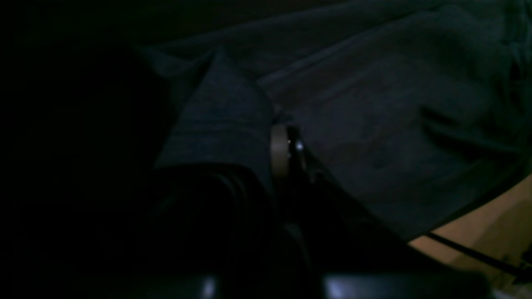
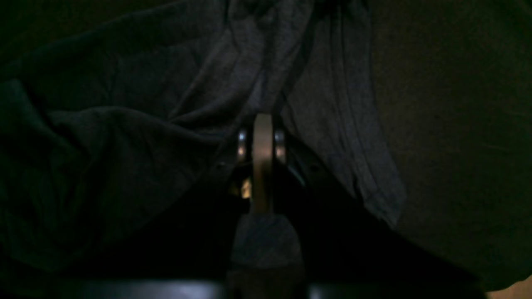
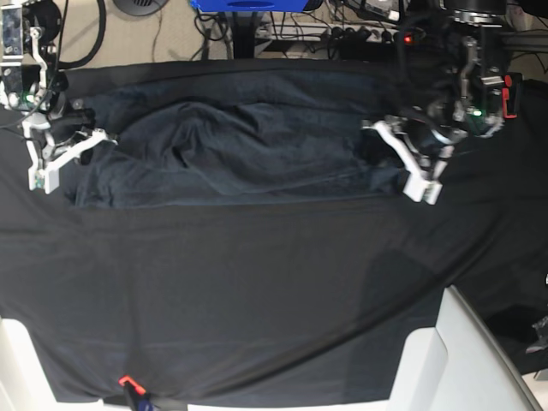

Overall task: Fold the T-shirt properly
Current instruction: 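Drag the left gripper's corner across the shirt toward the right gripper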

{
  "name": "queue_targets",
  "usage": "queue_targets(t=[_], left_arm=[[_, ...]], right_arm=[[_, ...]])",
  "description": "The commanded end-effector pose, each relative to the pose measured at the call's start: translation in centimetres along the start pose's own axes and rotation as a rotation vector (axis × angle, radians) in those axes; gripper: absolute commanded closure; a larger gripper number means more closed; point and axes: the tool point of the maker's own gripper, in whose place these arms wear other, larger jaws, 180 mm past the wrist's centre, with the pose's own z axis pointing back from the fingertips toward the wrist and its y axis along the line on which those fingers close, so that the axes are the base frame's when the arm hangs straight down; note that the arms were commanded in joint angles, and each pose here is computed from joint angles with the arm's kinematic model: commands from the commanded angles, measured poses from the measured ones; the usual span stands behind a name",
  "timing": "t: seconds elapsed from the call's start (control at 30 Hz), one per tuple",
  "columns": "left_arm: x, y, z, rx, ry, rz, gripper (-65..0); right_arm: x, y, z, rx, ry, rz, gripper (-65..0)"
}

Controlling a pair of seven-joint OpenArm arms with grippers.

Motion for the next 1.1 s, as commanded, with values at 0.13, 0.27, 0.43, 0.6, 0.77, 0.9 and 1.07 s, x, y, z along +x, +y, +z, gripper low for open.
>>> queue_targets(t=[0.13, 0.27, 0.43, 0.6, 0.77, 0.9, 1.07], left_arm=[[0.8, -2.7, -1.3, -0.030, -0.032, 0.070, 0.0], [1.1, -4.9, -2.3, -0.070, -0.038, 0.089, 0.0], [2.4, -6.6, -3.0, -0.105, -0.067, 0.107, 0.0], [3.6, -8.5, -3.7, -0.145, -0.074, 0.129, 0.0], [5.1, -10.1, -4.7, -0.154, -0.090, 0.173, 0.0], [5.4, -12.8, -5.4, -0.199, -0.069, 0.130, 0.0], [4.7, -14.1, -6.9, -0.216, -0.018, 0.135, 0.0]], right_arm=[[1.3, -0.1, 0.2, 0.002, -0.042, 0.006, 0.0], [1.3, -0.1, 0.2, 0.002, -0.042, 0.006, 0.0], [0.9, -0.2, 0.3, 0.001, -0.033, 0.006, 0.0], [0.8, -0.3, 0.3, 0.000, -0.030, 0.006, 0.0], [0.8, -0.4, 0.4, -0.003, -0.031, 0.006, 0.0], [0.9, -0.5, 0.4, -0.005, -0.032, 0.006, 0.0], [0.9, -0.6, 0.4, -0.007, -0.032, 0.007, 0.0]])
